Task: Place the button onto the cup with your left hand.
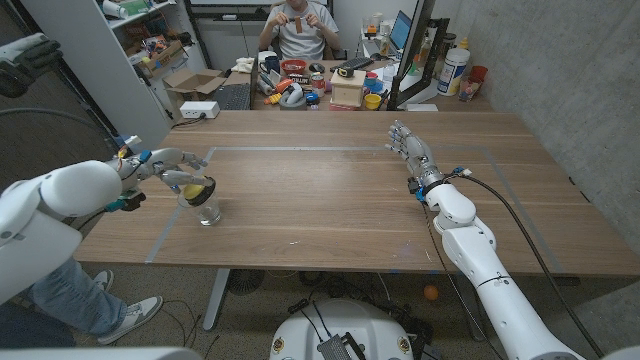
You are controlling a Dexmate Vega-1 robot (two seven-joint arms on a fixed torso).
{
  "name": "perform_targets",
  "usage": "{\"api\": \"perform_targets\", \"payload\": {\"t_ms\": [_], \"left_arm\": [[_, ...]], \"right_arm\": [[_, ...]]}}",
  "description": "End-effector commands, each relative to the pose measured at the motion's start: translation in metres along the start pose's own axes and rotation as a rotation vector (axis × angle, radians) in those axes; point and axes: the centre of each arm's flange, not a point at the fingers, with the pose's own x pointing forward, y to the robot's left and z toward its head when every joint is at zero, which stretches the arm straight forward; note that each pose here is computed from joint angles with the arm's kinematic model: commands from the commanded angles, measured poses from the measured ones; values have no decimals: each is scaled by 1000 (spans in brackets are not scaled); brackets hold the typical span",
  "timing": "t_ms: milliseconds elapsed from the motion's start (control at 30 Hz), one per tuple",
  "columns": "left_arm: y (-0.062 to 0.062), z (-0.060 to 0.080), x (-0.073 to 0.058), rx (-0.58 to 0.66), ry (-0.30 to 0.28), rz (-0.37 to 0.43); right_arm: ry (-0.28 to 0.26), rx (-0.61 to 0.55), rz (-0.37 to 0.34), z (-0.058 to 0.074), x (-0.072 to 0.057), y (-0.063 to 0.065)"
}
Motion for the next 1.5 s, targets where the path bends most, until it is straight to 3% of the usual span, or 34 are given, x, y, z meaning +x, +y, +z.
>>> {"api": "perform_targets", "payload": {"t_ms": [33, 267, 533, 733, 1067, 1267, 1500], "left_arm": [[0, -1, -2, -25, -19, -2], [5, 0, -3, -63, -43, 30], [15, 1, -6, -175, -129, 82], [24, 9, -5, -213, -165, 89], [25, 21, -1, -241, -220, 71], [32, 24, -3, -319, -282, 93], [37, 20, -9, -517, -411, 164]], "right_arm": [[-1, -8, 5, 4, -1, 3], [-8, -10, 3, 8, -3, 3], [-21, -18, -5, 14, -7, 1], [-24, -16, -17, 17, -12, -2], [-28, -15, -29, 19, -21, -6], [-35, -14, -33, 22, -24, -7], [-57, -19, -34, 30, -28, -6]]}}
